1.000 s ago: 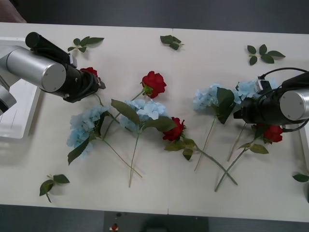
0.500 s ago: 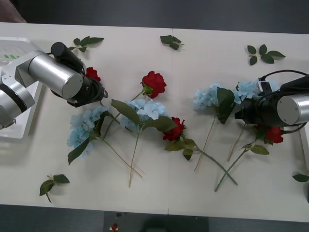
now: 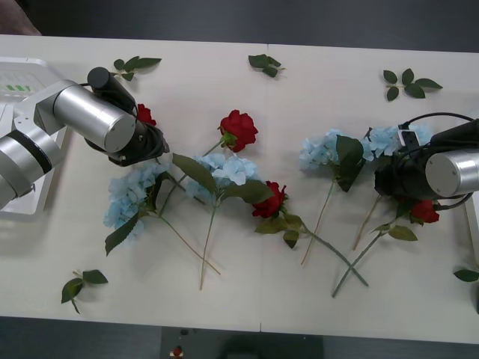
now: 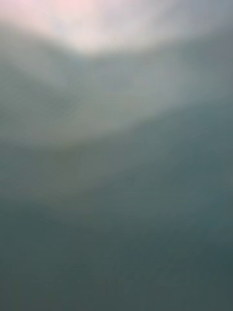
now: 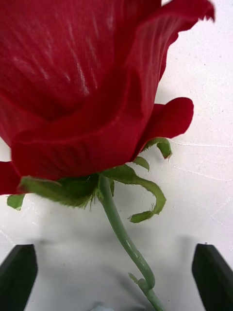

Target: Put the red flowers into the right box and the blue flowers into the left box

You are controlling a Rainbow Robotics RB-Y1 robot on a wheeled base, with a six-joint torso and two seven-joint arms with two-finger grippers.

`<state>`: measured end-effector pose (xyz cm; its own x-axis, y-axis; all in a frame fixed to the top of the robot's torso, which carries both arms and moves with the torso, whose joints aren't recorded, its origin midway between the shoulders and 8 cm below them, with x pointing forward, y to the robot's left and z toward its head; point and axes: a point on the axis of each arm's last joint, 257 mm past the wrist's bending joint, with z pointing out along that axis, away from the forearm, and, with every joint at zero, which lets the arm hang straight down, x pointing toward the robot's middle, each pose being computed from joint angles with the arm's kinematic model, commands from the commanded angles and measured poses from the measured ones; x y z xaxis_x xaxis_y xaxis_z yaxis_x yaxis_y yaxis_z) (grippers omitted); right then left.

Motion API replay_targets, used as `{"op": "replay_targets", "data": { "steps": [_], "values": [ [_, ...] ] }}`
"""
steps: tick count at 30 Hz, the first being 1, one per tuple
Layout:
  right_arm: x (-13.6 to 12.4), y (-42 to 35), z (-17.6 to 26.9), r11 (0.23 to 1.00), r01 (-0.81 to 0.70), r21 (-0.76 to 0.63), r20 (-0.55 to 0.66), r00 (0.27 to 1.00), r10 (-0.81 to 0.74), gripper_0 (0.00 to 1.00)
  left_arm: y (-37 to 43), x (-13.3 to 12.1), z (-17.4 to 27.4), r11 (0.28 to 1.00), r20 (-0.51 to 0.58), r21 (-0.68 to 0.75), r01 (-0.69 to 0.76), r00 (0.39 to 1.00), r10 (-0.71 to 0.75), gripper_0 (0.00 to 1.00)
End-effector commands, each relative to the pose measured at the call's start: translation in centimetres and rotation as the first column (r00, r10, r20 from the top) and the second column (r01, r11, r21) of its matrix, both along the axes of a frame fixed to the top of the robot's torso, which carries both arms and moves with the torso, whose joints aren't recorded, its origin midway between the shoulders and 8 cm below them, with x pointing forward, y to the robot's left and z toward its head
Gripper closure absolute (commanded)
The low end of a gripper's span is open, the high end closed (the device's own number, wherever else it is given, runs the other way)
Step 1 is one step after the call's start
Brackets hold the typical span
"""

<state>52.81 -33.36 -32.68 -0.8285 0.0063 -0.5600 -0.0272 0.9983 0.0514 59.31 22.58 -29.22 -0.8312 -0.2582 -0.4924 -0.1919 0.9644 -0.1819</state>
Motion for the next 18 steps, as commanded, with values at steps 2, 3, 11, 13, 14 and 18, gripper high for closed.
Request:
{"op": "replay_targets", "data": {
  "steps": [2, 3, 11, 13, 14, 18],
  "values": [
    [1.4, 1.4, 1.5, 1.0, 0.011, 0.024, 0.04, 0.999, -0.012, 1.0, -0.6, 1.6, 2.4, 0.997, 0.056, 0.053, 0.064, 0.996, -0.067, 0.51],
    [1.4, 1.4, 1.4, 1.0, 0.011, 0.02, 0.04, 0.999, -0.011, 1.0, -0.7, 1.6, 2.3, 0.996, 0.056, 0.059, 0.067, 0.996, -0.071, 0.63],
    [2.1, 1.5, 2.3, 1.0, 0.01, 0.014, 0.057, 0.998, -0.011, 1.0, -0.6, 1.7, 2.0, 0.994, 0.069, 0.079, 0.079, 0.994, -0.084, 1.0],
    [2.3, 1.6, 2.6, 1.0, 0.009, 0.015, 0.058, 0.998, -0.009, 1.0, -0.6, 1.7, 2.0, 0.994, 0.069, 0.077, 0.078, 0.994, -0.083, 1.0],
    [2.3, 1.5, 2.8, 1.0, 0.011, 0.015, 0.056, 0.998, -0.012, 1.0, -0.6, 1.7, 2.0, 0.994, 0.069, 0.078, 0.078, 0.994, -0.083, 1.0],
    [2.6, 1.5, 4.1, 0.999, 0.02, 0.025, 0.048, 0.999, -0.021, 1.0, -0.7, 1.8, 2.1, 0.993, 0.073, 0.079, 0.082, 0.993, -0.088, 1.0]
  ]
}}
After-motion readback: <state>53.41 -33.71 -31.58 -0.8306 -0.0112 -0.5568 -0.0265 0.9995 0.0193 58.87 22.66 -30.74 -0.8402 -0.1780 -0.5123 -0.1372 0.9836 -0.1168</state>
